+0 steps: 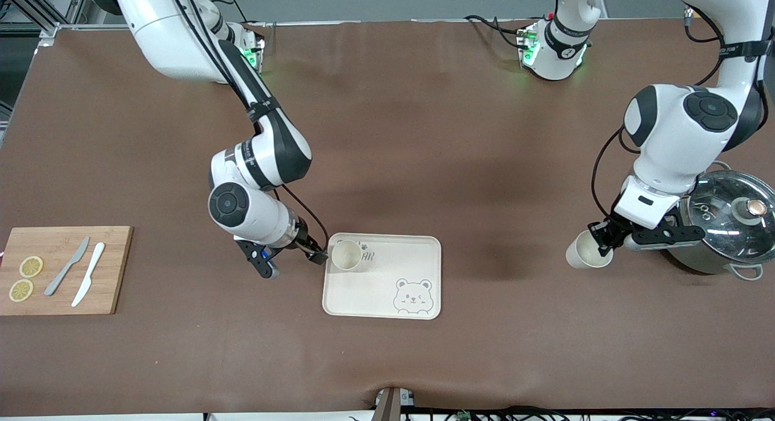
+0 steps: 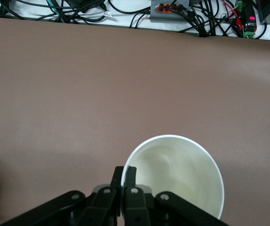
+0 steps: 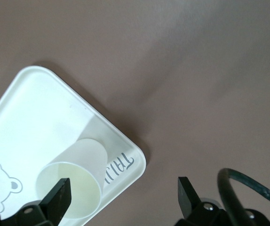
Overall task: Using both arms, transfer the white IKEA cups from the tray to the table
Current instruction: 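Close the right gripper on the other cup while the left gripper carries its cup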
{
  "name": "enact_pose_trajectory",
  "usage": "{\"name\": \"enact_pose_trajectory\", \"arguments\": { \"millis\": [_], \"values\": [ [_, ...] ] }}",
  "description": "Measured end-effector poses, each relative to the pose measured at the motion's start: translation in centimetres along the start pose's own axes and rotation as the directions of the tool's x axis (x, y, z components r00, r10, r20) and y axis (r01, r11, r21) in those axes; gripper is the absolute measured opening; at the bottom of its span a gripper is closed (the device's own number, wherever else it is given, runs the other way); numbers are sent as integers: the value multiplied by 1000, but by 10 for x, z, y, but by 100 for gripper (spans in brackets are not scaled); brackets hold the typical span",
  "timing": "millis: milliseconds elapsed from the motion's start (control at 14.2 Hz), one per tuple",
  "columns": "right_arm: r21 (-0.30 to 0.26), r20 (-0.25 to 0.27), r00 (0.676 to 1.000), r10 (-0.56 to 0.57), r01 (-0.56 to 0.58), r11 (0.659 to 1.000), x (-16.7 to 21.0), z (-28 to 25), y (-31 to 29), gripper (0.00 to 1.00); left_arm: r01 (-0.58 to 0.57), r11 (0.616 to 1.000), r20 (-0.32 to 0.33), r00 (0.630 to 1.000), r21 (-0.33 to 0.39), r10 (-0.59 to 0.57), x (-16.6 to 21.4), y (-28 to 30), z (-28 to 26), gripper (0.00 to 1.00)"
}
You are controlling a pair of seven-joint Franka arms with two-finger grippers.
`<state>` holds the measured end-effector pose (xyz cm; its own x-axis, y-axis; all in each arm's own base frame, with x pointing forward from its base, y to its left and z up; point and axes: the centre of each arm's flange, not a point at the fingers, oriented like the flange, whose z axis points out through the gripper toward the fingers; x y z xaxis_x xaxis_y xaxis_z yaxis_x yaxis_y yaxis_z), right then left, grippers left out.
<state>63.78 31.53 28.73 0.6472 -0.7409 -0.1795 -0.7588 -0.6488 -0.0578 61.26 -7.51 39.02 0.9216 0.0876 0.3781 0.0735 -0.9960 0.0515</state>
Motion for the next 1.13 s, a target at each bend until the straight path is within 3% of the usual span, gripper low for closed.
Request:
{"name": "enact_pose_trajectory", "arguments": {
  "millis": [353,706,1130],
  "values": [
    [-20,4,999,41,-41,999,-15,19,-5,100,2,1000,-27,1000,-16,-3,-29,-6,52,4],
    [26,58,994,90,-92,995,-20,27,-14,100,4,1000,-57,998,-31,-5,-44,-9,84,4],
    [17,59,993,98,-99,995,-25,47,-16,100,16,998,-112,993,-54,-22,-72,-19,137,4]
  ]
}}
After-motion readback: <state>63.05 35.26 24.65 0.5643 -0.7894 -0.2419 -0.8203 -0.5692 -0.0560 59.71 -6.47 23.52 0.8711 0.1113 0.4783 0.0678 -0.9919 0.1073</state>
